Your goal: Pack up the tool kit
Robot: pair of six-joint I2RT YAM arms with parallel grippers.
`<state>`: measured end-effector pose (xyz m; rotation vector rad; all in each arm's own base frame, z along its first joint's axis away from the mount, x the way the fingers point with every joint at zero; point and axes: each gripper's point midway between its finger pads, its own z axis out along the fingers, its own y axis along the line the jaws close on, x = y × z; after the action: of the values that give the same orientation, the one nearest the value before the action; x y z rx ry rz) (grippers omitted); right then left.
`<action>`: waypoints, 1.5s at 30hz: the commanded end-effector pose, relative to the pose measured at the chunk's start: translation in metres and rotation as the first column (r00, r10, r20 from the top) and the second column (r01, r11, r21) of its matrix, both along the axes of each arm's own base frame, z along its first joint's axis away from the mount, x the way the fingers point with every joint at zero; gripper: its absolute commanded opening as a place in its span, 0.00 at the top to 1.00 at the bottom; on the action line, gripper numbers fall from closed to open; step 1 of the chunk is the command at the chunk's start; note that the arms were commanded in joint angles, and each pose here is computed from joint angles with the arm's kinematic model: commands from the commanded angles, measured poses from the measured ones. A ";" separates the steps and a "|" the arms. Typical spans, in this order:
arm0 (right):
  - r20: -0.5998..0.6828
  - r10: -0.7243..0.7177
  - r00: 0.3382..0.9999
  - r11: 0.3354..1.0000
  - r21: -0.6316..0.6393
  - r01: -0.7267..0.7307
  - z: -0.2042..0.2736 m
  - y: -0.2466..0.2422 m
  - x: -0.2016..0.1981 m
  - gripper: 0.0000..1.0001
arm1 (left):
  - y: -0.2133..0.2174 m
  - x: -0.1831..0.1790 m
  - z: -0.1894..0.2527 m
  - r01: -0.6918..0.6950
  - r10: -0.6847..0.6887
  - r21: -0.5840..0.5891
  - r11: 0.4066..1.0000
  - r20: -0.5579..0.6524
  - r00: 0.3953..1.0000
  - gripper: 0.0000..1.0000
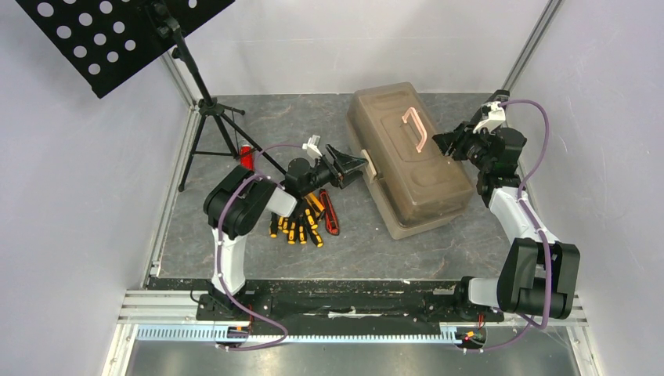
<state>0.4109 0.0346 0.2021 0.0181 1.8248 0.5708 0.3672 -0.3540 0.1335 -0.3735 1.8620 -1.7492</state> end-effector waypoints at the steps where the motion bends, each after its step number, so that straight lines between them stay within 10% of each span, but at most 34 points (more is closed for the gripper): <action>1: -0.470 -0.044 0.882 0.999 -0.015 0.042 -0.130 -0.006 -0.064 0.82 | -0.010 0.005 0.033 0.016 -0.006 -0.092 0.996 0.110 0.994 0.12; 25: -0.480 -0.111 0.870 0.992 -0.110 0.067 -0.148 -0.017 -0.071 0.84 | -0.009 -0.008 0.118 0.061 0.000 -0.290 0.955 0.207 0.978 0.28; 38: -0.433 -0.273 0.859 0.935 -0.331 0.130 -0.141 -0.041 -0.071 0.87 | -0.007 -0.012 0.130 0.055 -0.011 -0.234 0.971 0.185 0.983 0.67; 42: -0.419 -0.281 0.863 0.928 -0.347 0.134 -0.137 -0.041 -0.070 0.88 | -0.008 -0.013 0.126 0.053 -0.016 -0.212 0.976 0.170 0.985 0.69; 45: -0.417 -0.274 0.867 0.931 -0.343 0.129 -0.136 -0.039 -0.070 0.88 | -0.004 -0.014 0.117 0.034 -0.002 -0.194 0.980 0.160 0.987 0.52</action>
<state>0.4143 0.0129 0.2056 0.0653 1.7910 0.2620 0.3586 -0.3595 0.2443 -0.3052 1.6028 -1.9267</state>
